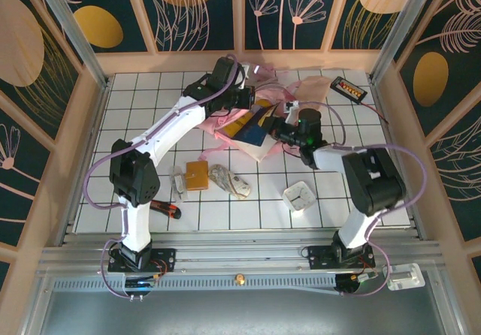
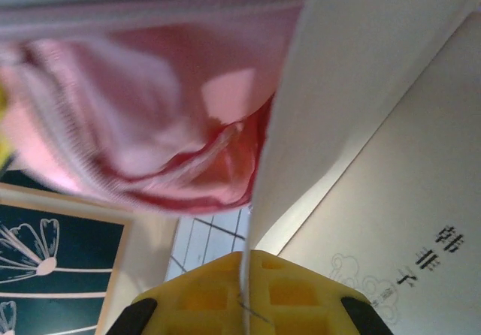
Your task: Pack the student bag
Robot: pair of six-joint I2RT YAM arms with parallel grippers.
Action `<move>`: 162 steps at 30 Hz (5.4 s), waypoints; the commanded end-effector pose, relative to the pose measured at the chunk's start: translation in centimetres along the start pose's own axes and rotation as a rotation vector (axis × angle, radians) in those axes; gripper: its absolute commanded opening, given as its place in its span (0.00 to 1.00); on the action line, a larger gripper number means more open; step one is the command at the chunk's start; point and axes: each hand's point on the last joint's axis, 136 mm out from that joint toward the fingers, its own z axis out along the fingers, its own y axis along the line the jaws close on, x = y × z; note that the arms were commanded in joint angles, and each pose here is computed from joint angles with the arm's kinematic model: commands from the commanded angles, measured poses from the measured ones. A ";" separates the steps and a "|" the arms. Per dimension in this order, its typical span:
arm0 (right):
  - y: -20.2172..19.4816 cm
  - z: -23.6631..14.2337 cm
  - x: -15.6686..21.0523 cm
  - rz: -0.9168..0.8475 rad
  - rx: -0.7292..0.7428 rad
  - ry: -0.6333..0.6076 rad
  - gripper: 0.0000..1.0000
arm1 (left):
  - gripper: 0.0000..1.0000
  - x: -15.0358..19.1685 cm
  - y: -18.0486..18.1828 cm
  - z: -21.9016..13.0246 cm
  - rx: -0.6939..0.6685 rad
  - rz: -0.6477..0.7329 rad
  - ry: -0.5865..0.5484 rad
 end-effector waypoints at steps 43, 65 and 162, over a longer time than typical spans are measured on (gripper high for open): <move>-2.7 -3.3 2.4 -0.030 0.421 0.123 0.77 | 0.07 -0.3 -1.9 -3.0 0.142 -0.056 -0.111; -4.7 -8.3 3.1 0.086 0.543 0.111 0.87 | 0.99 4.3 13.4 -6.8 -0.017 -0.395 -0.128; 0.5 13.2 11.4 -0.607 0.586 0.249 0.48 | 0.00 8.1 15.5 -7.0 0.289 -0.916 -0.229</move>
